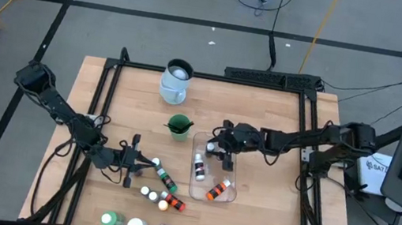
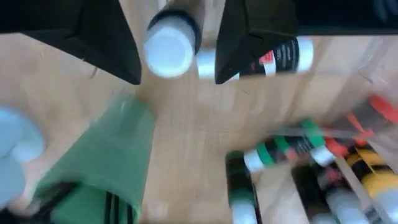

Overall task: Pick & Place Paint Supplies
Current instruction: Adjust the small black paint bottle in the transparent bin, then put the small blue paint bottle into the transparent bin

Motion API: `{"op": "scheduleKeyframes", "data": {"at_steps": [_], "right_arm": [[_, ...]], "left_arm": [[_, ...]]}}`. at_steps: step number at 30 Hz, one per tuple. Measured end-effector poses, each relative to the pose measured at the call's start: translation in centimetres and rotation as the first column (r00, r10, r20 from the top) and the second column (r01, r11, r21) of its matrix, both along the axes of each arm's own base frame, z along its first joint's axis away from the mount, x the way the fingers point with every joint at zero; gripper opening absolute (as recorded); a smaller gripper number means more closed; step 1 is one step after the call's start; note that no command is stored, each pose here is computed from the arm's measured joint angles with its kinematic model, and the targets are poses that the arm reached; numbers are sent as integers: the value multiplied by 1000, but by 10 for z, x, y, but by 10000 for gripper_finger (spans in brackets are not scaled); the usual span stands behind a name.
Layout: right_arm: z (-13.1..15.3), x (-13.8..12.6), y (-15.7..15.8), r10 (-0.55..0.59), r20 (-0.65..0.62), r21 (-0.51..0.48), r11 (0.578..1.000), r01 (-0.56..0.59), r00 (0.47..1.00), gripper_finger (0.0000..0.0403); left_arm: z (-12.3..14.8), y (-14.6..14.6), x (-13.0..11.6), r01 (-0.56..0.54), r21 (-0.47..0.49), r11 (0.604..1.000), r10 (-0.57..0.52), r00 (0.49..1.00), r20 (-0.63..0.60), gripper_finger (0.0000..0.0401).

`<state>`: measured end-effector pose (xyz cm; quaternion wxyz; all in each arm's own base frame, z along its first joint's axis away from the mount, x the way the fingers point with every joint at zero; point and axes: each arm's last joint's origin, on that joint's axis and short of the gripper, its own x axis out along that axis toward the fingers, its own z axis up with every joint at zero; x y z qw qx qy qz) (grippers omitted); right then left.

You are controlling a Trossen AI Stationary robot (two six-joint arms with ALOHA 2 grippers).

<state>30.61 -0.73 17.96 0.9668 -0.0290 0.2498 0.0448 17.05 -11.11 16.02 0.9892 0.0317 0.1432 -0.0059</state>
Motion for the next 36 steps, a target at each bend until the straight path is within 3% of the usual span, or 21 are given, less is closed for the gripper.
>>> {"op": "scheduleKeyframes", "data": {"at_steps": [9, 15, 18, 21, 25, 30, 36], "right_arm": [[32, -8, 13, 72, 122, -59, 996, -65, 990, 231], [47, -25, 50, 209, 116, -78, 977, -201, 971, 222], [56, -33, 73, 244, 26, -106, 965, -240, 969, 214], [71, -38, 93, 213, -165, -176, 955, -241, 963, 207], [83, -34, 111, 230, -335, -228, 921, -316, 914, 202], [65, -16, 117, 295, -384, -194, 900, -389, 875, 206], [28, 4, 126, 358, -443, -170, 867, -469, 822, 241]], "left_arm": [[0, 0, 0, 0, -2, 1000, 0, 1000, -1, 21], [0, 0, 0, 0, -4, 1000, 0, 1000, -2, 21], [0, 0, 0, -1, -4, 1000, 1, 1000, -2, 21], [0, 0, 0, -1, -4, 1000, 1, 1000, -2, 21], [0, 0, 0, -1, -4, 1000, 1, 1000, -2, 21], [0, 0, 0, -3, -11, 1000, 3, 1000, 0, 21], [0, 0, 0, 13, -13, 1000, -14, 1000, -5, 21]]}}
